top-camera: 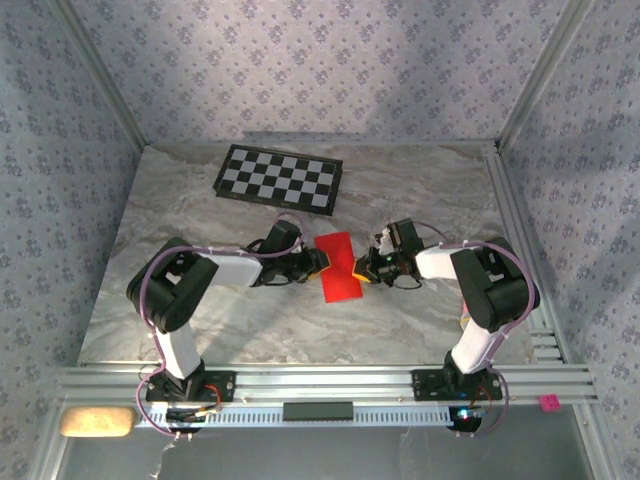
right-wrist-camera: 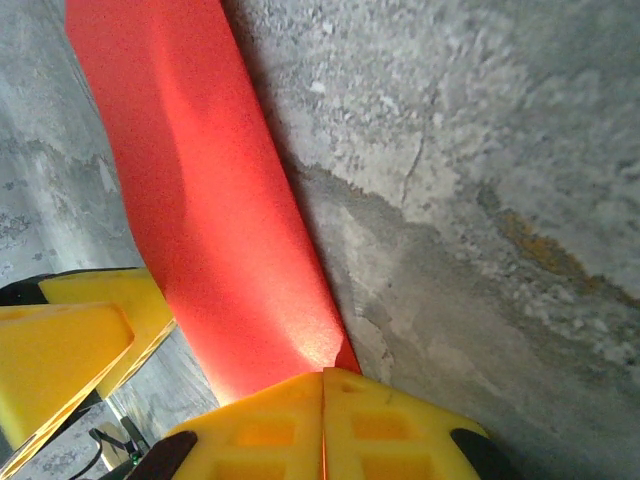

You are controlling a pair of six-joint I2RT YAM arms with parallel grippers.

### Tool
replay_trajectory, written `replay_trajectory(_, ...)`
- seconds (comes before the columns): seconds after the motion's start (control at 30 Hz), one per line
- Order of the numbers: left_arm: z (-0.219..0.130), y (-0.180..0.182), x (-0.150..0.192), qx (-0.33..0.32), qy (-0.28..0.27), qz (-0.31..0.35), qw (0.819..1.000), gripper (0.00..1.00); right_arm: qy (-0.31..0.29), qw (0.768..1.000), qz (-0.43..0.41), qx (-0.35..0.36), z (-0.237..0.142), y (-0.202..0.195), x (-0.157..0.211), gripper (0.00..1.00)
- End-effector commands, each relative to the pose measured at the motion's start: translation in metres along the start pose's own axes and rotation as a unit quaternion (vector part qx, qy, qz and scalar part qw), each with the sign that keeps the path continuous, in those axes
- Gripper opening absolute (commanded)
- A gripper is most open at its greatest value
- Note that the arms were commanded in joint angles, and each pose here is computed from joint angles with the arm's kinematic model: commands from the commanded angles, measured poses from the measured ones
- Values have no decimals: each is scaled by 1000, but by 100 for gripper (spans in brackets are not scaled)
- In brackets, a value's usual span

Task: Fold a paper plane with a square sheet of paper (pick it up from the middle)
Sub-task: Third fold the triangle at the center of the table.

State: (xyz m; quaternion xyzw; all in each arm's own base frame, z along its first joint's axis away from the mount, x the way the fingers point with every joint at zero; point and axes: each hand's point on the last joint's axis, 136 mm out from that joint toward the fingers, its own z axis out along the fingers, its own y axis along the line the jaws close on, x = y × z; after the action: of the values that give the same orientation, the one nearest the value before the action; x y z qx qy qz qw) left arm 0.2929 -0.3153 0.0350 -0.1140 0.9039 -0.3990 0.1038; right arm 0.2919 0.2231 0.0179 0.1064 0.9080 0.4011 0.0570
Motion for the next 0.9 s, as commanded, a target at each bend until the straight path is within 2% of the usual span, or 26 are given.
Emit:
replay_trajectory(0.0,-5,11,0,-26,-11,9,1000,41,23,997,37,58,9,-34,20,9)
replay_trajectory(0.87,-4,-1,0,17,-14,-10,1000,25,23,997,38,57,9,-33,20,9)
